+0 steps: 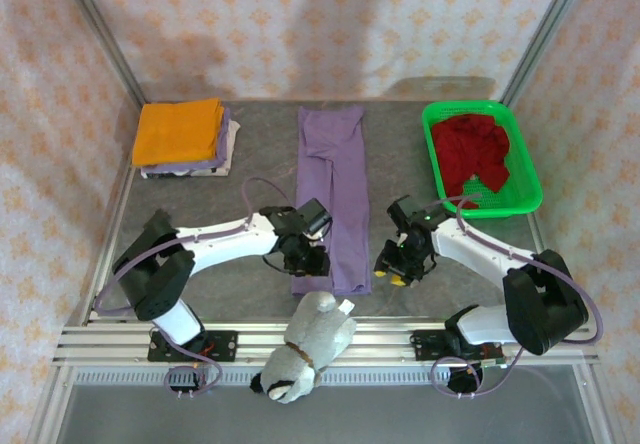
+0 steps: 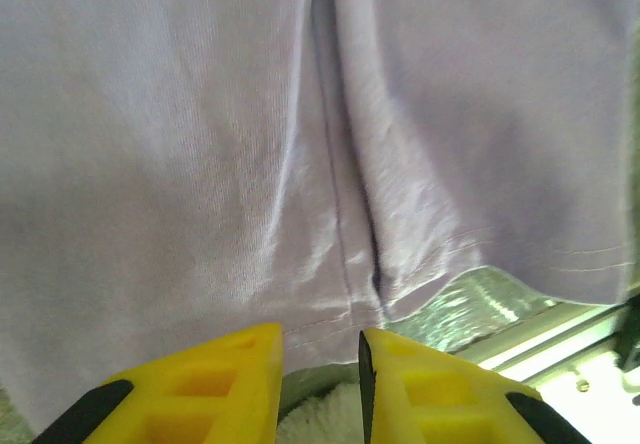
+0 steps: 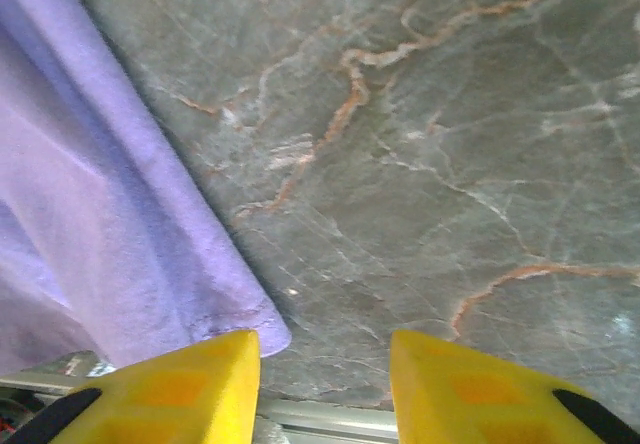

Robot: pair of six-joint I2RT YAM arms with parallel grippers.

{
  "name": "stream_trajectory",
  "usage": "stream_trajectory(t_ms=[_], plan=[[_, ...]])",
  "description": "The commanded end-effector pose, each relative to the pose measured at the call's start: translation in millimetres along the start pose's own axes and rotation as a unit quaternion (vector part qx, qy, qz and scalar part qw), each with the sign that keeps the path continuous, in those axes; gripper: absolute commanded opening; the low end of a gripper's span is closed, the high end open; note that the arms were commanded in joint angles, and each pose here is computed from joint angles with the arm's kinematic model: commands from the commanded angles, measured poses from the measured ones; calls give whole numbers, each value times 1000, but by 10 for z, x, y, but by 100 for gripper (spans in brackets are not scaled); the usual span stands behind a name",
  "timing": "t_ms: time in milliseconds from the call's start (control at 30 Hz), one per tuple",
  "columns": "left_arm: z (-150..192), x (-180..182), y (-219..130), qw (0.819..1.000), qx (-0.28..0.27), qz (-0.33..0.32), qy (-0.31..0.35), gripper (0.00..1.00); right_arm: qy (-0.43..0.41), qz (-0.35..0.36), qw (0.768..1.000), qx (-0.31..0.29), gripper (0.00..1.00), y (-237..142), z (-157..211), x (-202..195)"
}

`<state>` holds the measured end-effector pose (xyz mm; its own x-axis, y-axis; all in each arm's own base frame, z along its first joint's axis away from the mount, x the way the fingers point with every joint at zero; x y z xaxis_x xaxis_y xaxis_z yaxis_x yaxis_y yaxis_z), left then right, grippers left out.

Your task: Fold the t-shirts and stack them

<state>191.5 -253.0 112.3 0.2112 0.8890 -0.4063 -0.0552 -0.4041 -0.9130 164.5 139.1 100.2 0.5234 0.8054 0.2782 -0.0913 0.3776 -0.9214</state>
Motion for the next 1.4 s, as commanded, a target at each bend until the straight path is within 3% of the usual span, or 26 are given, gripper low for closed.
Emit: stream_trajectory(t_ms=[0,333,633,900,1367], plan=[[-51,14,-179,1000,-15,6,-10,28,3,-25,1000,15,31,50,37,51],[235,402,-355,998,-21,-21,-50,29,-18,-21,998,62,31,267,185,68],[535,679,-260,996,-7,-25,-85,33,-23,-9,997,77,30,419,153,108],[509,677,-105,995,-15,5,-101,34,-22,-6,996,81,22,466,145,99],[523,712,25,994,-15,19,-109,34,-25,-5,995,95,25,547,112,183]])
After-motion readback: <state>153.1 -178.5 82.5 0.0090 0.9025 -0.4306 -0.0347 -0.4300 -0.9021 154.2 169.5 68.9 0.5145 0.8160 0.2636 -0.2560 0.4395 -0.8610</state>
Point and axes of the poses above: each hand's point on the last joint's axis, 136 mm out from that joint toward the fingers, its own y axis out along the fingers, its own x axis along the line the jaws close on, z = x × y, the point moved 6 cm from there along -y, back along the fingers, and after that the axes turned 10 degrees about y, right-handed, at the moved point
